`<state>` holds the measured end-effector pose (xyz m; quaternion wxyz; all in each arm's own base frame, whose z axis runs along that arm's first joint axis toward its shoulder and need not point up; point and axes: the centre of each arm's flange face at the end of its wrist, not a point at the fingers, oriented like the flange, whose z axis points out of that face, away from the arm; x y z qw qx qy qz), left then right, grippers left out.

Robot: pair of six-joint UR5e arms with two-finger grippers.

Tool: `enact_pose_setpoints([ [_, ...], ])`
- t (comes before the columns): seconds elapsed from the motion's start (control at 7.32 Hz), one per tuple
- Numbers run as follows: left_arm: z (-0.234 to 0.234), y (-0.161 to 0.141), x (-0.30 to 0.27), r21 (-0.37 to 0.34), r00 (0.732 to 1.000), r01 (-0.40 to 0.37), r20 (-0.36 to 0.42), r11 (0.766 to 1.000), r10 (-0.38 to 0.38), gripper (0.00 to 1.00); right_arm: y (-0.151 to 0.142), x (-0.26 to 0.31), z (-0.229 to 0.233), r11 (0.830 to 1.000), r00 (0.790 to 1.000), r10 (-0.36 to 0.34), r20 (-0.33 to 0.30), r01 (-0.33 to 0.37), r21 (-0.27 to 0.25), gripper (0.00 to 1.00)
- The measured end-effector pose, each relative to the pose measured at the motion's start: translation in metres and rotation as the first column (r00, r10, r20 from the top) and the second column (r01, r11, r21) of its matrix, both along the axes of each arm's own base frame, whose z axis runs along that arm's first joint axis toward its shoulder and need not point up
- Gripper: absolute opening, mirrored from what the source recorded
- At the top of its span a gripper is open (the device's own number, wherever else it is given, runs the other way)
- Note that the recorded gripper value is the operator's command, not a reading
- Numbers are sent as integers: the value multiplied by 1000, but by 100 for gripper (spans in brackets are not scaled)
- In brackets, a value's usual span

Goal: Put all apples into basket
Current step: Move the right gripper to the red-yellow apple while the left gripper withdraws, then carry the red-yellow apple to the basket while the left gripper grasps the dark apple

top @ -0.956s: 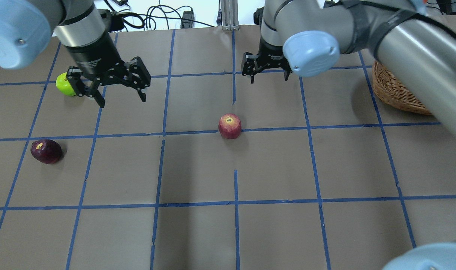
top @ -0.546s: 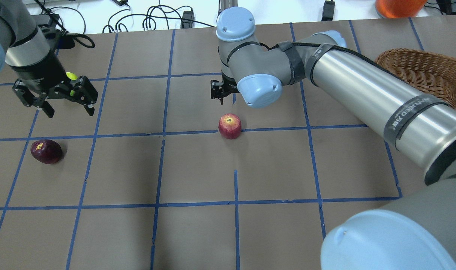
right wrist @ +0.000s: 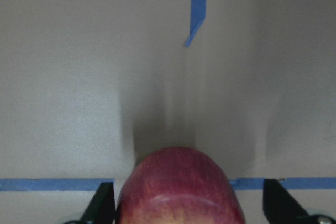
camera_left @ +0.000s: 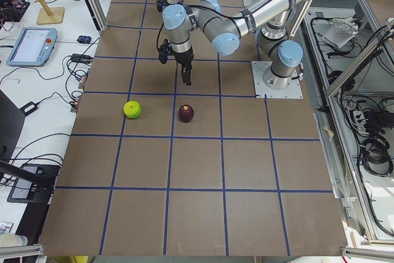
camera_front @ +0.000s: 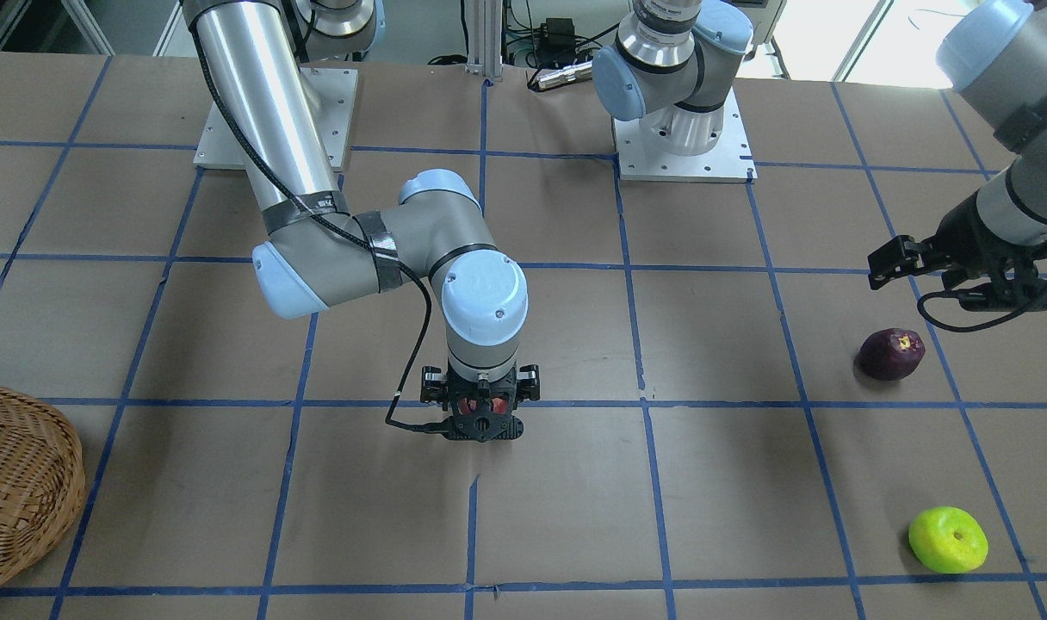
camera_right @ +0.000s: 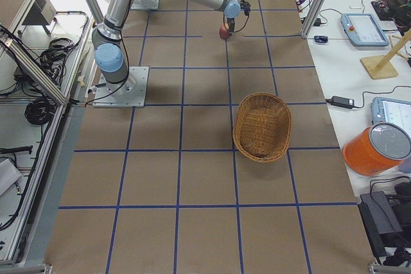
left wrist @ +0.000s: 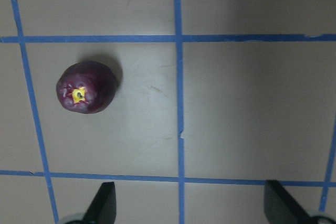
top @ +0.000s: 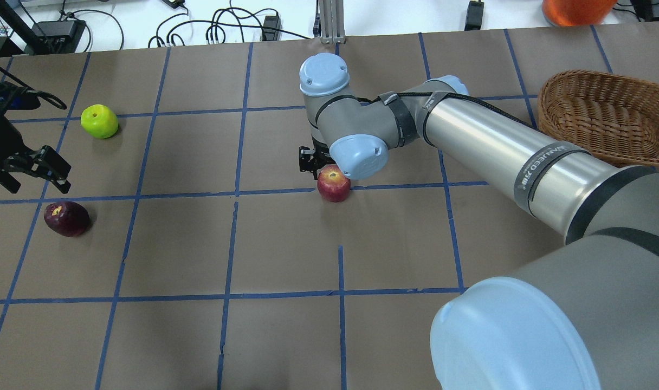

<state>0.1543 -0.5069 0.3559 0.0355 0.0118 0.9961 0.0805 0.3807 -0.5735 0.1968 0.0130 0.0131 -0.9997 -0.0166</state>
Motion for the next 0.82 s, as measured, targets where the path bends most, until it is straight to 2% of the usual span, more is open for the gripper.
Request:
enact_pose_setpoints([
  [0.14, -19, -6, 15, -11, 999, 38, 9, 999, -38, 100, -1, 1, -3, 1000, 1000, 24, 3, -24, -8, 37],
  [0.27, -42, -11, 32, -35, 997, 75, 21, 997, -75, 100, -4, 0, -2, 997, 998, 66, 9, -65, -28, 15],
  [0.41, -69, -15, 49, -58, 994, 105, 34, 993, -103, 100, -6, -4, 3, 996, 996, 86, 10, -86, -27, 2],
  [0.68, -114, -23, 64, -40, 990, 139, 16, 989, -139, 100, -15, -33, 38, 992, 991, 127, -39, -127, -3, 0],
  [0.82, -134, -24, 65, -11, 990, 142, -6, 990, -142, 100, -30, -72, 59, 989, 986, 146, -75, -146, 5, 0],
])
